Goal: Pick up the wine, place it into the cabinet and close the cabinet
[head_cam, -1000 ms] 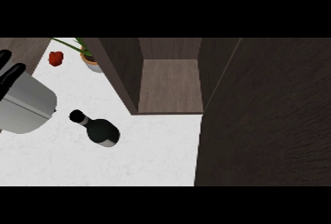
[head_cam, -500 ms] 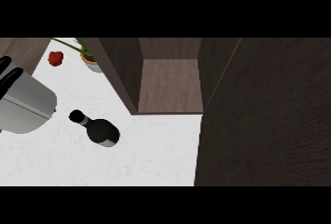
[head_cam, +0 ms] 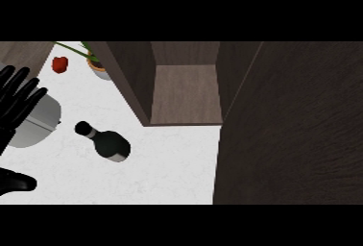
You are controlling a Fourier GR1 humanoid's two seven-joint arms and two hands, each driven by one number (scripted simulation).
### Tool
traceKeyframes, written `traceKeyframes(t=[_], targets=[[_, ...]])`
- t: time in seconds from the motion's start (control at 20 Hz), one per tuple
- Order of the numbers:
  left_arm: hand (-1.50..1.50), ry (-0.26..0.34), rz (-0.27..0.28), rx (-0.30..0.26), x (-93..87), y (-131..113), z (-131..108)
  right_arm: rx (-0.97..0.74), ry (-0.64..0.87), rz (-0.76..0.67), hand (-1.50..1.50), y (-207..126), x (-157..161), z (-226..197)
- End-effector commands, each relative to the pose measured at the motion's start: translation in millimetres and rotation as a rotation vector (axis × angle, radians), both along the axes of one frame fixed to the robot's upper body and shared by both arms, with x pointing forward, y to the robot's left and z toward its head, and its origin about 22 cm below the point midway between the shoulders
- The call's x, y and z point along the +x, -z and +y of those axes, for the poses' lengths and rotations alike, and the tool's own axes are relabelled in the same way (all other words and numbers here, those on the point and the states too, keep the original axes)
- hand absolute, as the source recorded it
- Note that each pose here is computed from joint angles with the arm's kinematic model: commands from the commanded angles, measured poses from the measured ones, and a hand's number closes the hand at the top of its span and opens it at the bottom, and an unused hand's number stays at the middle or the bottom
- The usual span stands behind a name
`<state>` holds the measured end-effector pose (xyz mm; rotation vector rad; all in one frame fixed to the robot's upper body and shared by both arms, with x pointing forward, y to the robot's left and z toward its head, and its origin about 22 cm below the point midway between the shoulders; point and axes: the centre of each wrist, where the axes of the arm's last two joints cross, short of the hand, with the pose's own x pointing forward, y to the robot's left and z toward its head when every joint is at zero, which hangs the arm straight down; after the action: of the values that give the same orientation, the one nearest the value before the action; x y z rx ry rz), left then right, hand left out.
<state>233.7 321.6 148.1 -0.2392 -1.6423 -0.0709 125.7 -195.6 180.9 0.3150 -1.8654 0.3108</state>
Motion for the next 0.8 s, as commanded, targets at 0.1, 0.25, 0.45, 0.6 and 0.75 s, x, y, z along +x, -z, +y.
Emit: traceKeyframes(t=[0.1, 0.25, 0.45, 0.6, 0.75], targets=[[-1.50, 0.017, 0.036, 0.038, 1.9, 35.2, 7.2, 0.044, -0.027, -0.068, -1.50, -29.1, -42.6, -13.4], [-1.50, 0.023, 0.050, 0.012, 16.2, 56.5, 10.4, 0.037, -0.036, -0.079, -1.50, -34.5, -50.7, -15.1], [-1.50, 0.044, 0.061, 0.028, 24.4, 67.7, 4.4, 0.039, -0.019, -0.071, -1.50, -33.7, -43.3, -11.7], [-1.50, 0.020, 0.078, 0.022, 34.6, 95.2, 9.6, 0.027, -0.039, -0.081, -1.50, -33.3, -47.8, -12.6], [-1.50, 0.005, 0.094, 0.048, 32.7, 94.7, 12.1, 0.062, -0.018, -0.066, -1.50, -34.3, -45.8, -10.9]])
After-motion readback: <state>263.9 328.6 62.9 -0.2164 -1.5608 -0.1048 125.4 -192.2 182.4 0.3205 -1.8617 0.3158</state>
